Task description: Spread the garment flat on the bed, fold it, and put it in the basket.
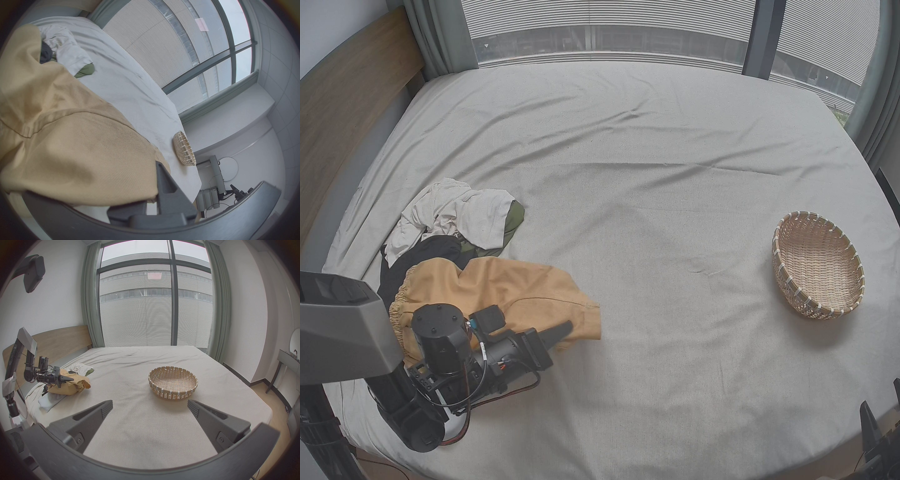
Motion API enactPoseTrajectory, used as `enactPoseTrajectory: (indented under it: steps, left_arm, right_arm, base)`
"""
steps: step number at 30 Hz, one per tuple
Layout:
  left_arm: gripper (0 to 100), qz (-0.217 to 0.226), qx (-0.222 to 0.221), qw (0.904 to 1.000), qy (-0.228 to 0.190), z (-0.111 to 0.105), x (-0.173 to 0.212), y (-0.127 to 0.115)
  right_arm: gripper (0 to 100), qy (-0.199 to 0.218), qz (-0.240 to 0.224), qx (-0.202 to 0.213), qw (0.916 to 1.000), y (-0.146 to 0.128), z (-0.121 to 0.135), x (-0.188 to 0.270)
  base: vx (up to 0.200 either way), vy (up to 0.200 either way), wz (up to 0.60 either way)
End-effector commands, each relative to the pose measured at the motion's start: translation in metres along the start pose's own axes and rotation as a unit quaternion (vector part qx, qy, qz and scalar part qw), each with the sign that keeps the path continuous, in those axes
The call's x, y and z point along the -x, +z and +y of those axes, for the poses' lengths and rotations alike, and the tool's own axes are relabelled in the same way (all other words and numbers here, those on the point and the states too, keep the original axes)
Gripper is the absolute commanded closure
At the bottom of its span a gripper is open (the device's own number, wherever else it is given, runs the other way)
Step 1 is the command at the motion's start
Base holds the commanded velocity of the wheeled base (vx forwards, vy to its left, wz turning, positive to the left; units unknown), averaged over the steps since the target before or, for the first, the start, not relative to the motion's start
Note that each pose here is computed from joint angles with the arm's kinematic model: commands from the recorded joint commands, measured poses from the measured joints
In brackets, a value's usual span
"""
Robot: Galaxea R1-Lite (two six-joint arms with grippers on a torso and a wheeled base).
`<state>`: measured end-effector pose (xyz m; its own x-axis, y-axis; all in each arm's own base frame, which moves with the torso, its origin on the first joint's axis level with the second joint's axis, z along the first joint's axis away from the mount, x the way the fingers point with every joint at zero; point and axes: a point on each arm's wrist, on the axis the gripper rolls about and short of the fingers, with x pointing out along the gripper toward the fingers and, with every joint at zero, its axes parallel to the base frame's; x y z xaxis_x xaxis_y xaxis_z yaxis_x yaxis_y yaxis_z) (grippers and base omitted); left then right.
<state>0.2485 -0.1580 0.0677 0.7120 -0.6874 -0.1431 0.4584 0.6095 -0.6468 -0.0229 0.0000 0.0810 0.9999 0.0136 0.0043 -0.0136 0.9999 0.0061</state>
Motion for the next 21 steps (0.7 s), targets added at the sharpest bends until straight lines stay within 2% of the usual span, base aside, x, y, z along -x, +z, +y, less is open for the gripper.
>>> enactPoseTrajectory:
  steps: [1,14,21]
  left_arm:
    - [100,0.000,-0.007,0.9996,-0.027,-0.013,-0.016,-0.005]
    - [100,0.030,-0.018,0.9957,-0.085,-0.056,-0.047,-0.022]
    - [100,0.043,-0.020,0.9939,-0.099,-0.062,-0.075,-0.037]
  right_arm:
    - [0,0.001,0.003,0.000,1.0000,-0.005,0.000,0.000]
    - [0,0.000,0.003,0.000,1.0000,-0.005,0.000,0.000]
    - [0,0.001,0.003,0.000,1.0000,-0.005,0.000,0.000]
  base:
    - [0.000,0.000,0.00]
    - [0.000,0.000,0.00]
    - [0.000,0.000,0.00]
